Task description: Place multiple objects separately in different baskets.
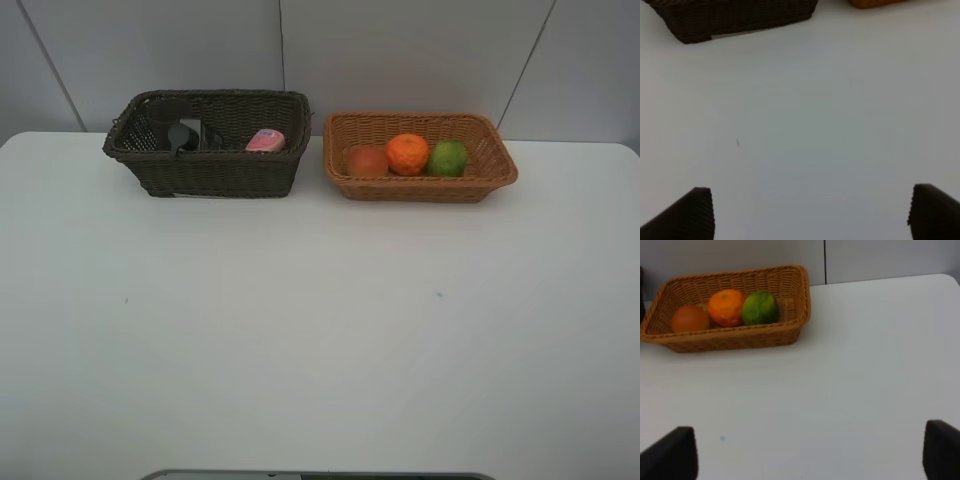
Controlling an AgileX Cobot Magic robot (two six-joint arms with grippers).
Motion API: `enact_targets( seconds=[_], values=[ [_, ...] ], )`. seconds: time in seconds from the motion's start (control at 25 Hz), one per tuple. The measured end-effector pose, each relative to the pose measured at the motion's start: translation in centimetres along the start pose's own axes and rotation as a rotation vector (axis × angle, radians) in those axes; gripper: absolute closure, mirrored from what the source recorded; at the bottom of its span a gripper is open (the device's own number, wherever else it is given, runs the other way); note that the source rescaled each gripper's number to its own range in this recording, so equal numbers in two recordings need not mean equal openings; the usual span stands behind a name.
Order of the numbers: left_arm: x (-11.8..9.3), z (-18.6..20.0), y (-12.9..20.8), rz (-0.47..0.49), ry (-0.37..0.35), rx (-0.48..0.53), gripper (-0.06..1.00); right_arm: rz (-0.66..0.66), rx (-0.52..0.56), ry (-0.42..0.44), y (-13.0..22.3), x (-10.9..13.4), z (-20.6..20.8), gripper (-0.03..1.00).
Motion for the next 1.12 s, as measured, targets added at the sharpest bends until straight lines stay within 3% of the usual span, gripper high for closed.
enact_targets(
  seconds=[0.28,0.68,1.12],
  values=[
    [0.0,0.4,0.1,0.010,-0.032,-0.030,-0.06,0.000,0.000,0.000,0.0,0.0,0.0,-0.03],
    [0.9,0.9,0.3,0.164,-0.336,-0.044,-0.06,0.000,0.000,0.000,0.0,0.0,0.0,-0.03],
    [1.0,0.9,0.3,0.153,-0.341,-0.040,-0.06,0.000,0.000,0.000,0.0,0.0,0.0,-0.03]
  ],
)
Point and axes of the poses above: a point on each arm's last joint axis where the gripper is mounted, z pointing back along that axis away from the gripper, x along the wrist's bending axis when the last joint is at zero, y = z × x, the point moved 4 cm from there along -z, pointing out along that axis toward the gripper, and after that the axes turned 10 degrees about -z, right-handed, at the moved point
